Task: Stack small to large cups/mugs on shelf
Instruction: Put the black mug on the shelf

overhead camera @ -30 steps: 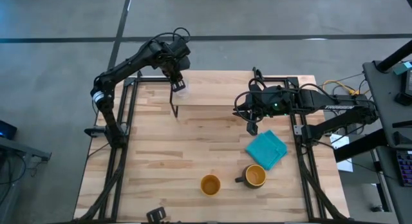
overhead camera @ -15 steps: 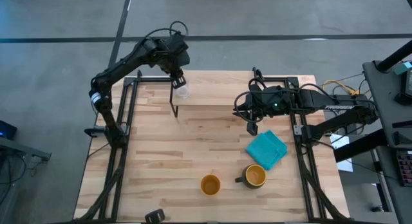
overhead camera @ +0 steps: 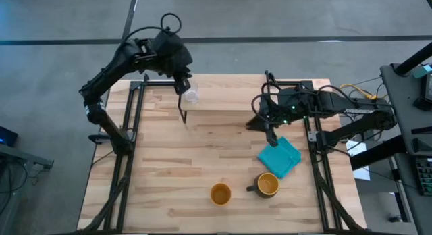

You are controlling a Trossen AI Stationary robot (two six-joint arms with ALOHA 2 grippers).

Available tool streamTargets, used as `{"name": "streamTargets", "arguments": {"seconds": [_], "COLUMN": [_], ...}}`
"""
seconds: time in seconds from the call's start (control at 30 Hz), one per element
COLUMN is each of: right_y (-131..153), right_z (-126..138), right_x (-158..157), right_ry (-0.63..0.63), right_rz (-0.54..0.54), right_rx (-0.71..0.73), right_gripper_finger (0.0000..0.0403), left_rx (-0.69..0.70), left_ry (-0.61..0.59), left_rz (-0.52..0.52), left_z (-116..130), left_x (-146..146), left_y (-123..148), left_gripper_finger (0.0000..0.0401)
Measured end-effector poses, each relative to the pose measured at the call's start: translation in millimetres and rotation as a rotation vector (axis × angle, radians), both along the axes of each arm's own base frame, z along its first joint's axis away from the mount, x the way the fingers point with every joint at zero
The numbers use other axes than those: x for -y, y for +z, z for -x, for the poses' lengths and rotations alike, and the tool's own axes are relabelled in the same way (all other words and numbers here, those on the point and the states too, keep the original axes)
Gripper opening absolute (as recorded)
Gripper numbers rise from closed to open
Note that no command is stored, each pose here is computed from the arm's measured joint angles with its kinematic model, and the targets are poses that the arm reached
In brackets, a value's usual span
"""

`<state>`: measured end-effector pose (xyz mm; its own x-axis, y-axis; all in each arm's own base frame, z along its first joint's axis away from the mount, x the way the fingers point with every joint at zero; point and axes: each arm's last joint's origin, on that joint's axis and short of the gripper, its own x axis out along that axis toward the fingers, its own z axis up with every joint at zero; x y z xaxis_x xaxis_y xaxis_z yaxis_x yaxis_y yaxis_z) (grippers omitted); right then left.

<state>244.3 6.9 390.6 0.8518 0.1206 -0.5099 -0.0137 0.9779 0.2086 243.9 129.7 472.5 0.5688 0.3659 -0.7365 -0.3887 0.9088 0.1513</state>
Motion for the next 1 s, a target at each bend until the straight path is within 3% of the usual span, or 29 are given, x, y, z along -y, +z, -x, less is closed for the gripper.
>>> {"name": "streamTargets", "arguments": {"seconds": [0.23, 0.43, 0.53, 0.77, 1.0], "right_y": [-2.4, -27.8, -39.9, -64.9, -91.3], "right_z": [16.3, 18.9, 16.1, -3.0, -17.3], "right_x": [-20.7, -46.8, -59.0, -80.4, -97.7], "right_ry": [0.043, 0.035, 0.059, 0.146, 0.342], "right_rz": [-0.144, -0.203, -0.178, -0.091, 0.079], "right_rx": [-0.206, -0.483, -0.588, -0.689, -0.763], "right_gripper_finger": [0.0068, 0.0068, 0.0068, 0.0068, 0.0068], "left_rx": [0.056, 0.065, 0.06, 0.057, 0.056], "left_ry": [0.013, 0.027, 0.027, 0.026, 0.025], "left_rz": [0.015, 0.027, 0.029, 0.03, 0.031], "left_z": [10.5, 10.7, 9.4, 8.4, 8.3], "left_x": [13.2, 13.7, 13.0, 12.7, 12.8], "left_y": [9.4, 9.5, 8.4, 7.6, 7.5], "left_gripper_finger": [0.0089, 0.0089, 0.0089, 0.0089, 0.0089]}}
